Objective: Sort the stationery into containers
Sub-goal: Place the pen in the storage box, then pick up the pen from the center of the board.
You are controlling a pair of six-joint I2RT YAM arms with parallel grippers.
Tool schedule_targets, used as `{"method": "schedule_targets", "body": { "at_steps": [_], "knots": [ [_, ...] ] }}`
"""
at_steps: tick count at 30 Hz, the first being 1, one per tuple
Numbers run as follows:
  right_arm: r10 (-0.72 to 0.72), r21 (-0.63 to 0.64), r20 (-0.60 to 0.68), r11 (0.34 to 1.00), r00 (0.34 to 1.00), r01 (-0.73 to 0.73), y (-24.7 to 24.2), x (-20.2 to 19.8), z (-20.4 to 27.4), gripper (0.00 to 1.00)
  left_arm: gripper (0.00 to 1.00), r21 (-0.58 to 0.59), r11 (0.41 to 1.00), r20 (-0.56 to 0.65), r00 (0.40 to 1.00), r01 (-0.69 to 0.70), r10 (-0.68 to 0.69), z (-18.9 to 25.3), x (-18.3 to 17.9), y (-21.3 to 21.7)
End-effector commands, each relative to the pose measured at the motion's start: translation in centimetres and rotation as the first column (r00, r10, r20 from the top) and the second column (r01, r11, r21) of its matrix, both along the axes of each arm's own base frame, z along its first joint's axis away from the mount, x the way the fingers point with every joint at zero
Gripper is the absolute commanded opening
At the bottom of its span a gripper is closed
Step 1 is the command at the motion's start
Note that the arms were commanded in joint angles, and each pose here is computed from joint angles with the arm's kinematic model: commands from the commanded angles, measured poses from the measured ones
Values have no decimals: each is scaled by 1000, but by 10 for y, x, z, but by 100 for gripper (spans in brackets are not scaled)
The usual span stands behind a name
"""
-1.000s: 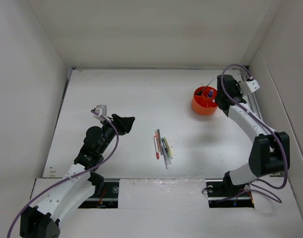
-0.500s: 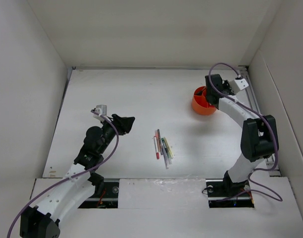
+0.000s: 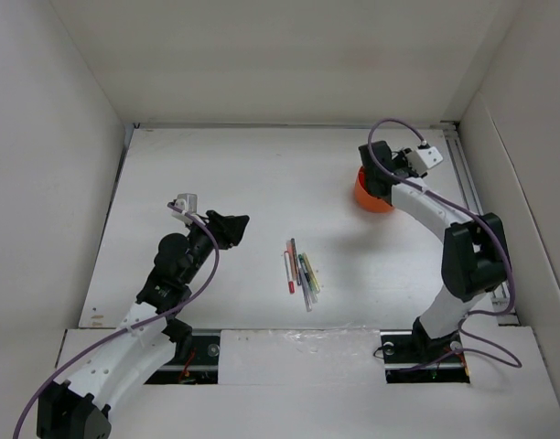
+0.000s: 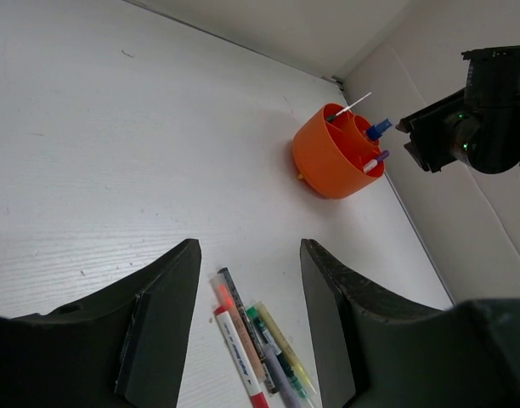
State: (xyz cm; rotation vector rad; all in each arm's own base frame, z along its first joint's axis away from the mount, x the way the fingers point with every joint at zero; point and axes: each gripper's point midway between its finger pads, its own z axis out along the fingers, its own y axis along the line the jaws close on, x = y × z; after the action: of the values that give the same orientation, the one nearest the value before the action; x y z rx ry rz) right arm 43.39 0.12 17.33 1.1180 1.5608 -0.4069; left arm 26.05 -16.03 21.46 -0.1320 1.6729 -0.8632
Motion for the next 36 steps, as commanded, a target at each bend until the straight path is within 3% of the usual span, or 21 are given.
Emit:
{"method": "schedule_targets", "body": {
  "at_steps": [1, 4, 5, 8, 10, 12, 13, 20, 25, 26, 31, 36],
  "knots": [
    [16, 45, 105, 999, 994, -21, 11, -11, 38, 44, 47, -26, 1000, 93, 996, 11, -8, 33, 2, -2],
    [163, 84, 123, 981, 979, -174, 48, -22, 41, 35, 47, -26, 999, 96, 995, 22, -19, 33, 2, -4],
    [294, 107, 126, 946, 947, -307, 79, -27, 38, 20, 47, -21, 1000, 85, 996, 21, -19, 30, 4, -5],
    [503, 174, 143, 835, 852, -522, 131, -37, 26, 0, 47, -14, 999, 70, 997, 30, -29, 25, 5, -7],
    [697, 248, 119, 669, 707, -701, 183, -51, 8, 0, 47, -8, 999, 58, 997, 48, -48, 21, 4, -10],
    [767, 293, 53, 600, 639, -745, 208, -61, -19, 0, 47, -8, 998, 59, 997, 58, -57, 20, 7, -13],
    [822, 325, 17, 534, 569, -781, 229, -75, -33, 0, 47, -8, 998, 59, 997, 58, -57, 20, 7, -13],
    [925, 397, -155, 380, 347, -836, 302, -119, -88, 0, 47, -3, 999, 45, 998, 47, -47, 14, 9, -12],
    [918, 398, -226, 393, 326, -829, 318, -118, -107, 9, 47, -3, 999, 45, 998, 47, -47, 15, 10, -13],
    [918, 408, -236, 390, 317, -826, 319, -119, -110, 15, 47, 2, 999, 35, 999, 36, -36, 13, 11, -11],
    [930, 423, -235, 360, 282, -832, 329, -128, -102, 17, 47, -3, 999, 45, 998, 36, -36, 15, 11, -11],
    [935, 425, -233, 345, 268, -837, 333, -145, -94, 35, 47, -3, 999, 45, 998, 47, -47, 15, 11, -13]
  ]
}}
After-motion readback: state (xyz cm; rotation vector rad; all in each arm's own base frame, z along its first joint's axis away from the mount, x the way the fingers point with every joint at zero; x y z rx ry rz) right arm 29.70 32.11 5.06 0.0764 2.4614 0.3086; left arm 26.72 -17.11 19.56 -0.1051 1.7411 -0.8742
